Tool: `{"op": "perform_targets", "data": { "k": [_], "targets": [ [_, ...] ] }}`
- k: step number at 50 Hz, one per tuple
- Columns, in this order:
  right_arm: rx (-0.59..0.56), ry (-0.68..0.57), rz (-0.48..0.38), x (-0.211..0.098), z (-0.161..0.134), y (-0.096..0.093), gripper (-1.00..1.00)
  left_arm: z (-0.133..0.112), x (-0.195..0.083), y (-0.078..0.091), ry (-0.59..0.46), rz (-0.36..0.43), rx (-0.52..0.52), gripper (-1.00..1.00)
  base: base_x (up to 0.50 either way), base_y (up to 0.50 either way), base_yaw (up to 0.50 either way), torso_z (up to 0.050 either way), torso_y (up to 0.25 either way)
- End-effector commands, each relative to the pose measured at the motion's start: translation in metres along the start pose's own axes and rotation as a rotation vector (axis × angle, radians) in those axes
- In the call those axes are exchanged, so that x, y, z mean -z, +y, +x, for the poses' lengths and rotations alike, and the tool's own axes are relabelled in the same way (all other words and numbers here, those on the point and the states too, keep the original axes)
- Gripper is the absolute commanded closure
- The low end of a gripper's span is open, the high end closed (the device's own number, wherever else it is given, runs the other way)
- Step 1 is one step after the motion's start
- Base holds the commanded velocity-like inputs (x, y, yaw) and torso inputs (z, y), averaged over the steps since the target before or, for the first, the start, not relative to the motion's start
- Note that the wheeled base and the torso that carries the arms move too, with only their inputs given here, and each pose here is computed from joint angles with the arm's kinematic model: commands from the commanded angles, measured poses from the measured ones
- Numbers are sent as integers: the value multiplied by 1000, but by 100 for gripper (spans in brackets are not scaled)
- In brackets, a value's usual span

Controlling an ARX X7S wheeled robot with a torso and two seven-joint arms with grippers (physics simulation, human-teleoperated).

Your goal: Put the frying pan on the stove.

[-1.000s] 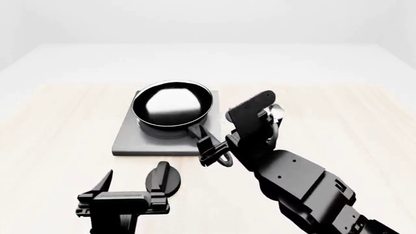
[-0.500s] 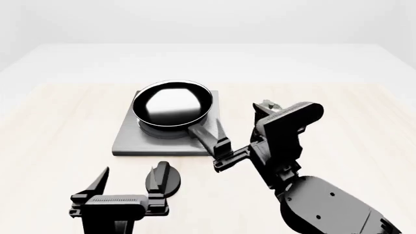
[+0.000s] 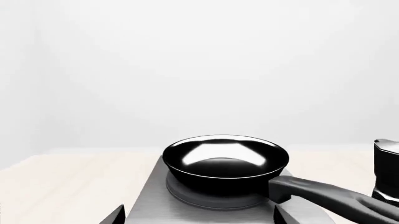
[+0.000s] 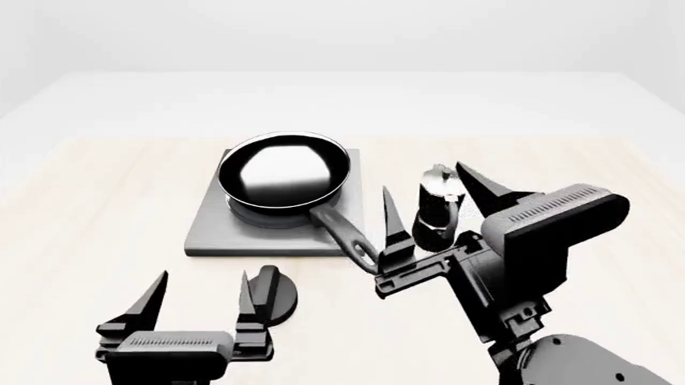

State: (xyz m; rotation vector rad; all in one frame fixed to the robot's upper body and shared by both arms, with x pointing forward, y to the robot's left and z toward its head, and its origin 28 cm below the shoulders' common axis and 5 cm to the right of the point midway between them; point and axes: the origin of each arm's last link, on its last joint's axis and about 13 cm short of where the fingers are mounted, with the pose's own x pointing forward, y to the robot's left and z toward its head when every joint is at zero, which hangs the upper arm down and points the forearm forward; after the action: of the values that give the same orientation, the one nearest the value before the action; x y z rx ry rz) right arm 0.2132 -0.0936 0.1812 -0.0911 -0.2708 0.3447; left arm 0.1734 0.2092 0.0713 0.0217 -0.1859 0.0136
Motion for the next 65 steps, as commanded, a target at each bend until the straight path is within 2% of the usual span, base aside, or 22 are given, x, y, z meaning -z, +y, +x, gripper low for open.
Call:
{"op": "perform_targets", "data": {
  "k": [1,34,65],
  "targets": [
    [15,-49,11,-10,-15,0,-100,-6,-10,0,-32,1,5,-100,0,0,0,0,0],
    [29,-169,3,-35,-58,9,-100,-23,-33,1,-109,-14,14,-100,0,0,0,0,0],
    [35,-235,-11,-50,-80,11,-100,-36,-48,1,-163,-17,25,-100,0,0,0,0,0]
  ]
}}
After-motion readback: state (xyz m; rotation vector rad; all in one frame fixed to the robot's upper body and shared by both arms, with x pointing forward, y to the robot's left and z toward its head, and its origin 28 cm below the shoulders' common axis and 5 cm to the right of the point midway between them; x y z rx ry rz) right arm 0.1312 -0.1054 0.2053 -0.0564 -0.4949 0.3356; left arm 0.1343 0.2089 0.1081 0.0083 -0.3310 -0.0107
